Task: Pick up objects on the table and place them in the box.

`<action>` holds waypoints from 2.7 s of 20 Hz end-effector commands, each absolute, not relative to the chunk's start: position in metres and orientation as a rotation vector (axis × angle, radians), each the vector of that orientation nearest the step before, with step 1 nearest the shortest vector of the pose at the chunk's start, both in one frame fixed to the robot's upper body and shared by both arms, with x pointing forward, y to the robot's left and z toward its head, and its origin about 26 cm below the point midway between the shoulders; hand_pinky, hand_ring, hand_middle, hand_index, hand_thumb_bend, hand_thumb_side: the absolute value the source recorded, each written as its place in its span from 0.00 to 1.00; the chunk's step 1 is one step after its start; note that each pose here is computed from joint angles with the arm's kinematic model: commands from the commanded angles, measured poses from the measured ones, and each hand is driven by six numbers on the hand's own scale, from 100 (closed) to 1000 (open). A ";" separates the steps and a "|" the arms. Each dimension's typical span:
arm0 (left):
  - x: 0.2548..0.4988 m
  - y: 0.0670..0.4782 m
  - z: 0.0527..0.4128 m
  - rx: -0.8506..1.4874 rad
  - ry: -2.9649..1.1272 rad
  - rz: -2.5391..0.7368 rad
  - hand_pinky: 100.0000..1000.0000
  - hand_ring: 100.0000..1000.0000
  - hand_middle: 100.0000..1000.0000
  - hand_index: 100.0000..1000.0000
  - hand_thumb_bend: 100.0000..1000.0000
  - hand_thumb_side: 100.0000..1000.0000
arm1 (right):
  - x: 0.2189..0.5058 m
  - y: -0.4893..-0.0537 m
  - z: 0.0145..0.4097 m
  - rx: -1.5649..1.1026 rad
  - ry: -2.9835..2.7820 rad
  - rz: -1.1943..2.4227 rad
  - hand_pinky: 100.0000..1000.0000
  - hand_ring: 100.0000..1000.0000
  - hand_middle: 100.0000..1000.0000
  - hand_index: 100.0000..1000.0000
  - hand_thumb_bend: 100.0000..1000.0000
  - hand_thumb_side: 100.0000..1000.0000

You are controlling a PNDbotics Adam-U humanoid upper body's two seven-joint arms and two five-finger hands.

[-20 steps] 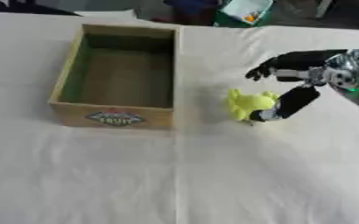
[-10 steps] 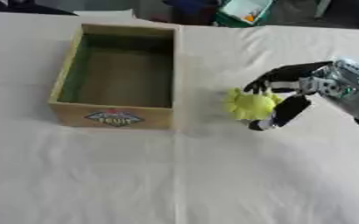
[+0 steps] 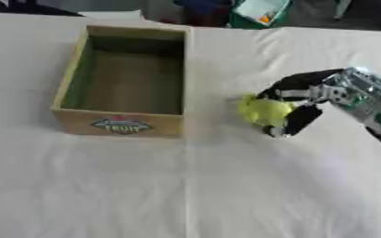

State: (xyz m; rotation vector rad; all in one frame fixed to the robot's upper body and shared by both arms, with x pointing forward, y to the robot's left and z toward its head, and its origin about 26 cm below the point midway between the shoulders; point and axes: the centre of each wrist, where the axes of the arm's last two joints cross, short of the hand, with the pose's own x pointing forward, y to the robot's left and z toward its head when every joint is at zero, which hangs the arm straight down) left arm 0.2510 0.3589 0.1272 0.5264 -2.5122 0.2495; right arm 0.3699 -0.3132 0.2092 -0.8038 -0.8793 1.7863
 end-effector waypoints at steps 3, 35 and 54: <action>0.250 0.357 0.135 0.521 -2.541 0.235 0.44 0.45 0.47 0.67 0.00 0.58 | 0.377 -0.320 0.211 -0.878 -0.900 1.744 0.89 0.78 0.61 0.85 0.00 0.48; 0.251 0.358 0.137 0.510 -2.530 0.195 0.44 0.45 0.47 0.67 0.00 0.57 | 0.314 -0.268 0.339 -1.339 -1.549 1.571 0.73 0.49 0.24 0.36 0.00 0.43; 0.250 0.356 0.133 0.473 -2.517 0.170 0.44 0.45 0.47 0.67 0.00 0.56 | 0.383 -0.148 0.369 -1.221 -1.601 1.829 0.74 0.53 0.25 0.36 0.00 0.49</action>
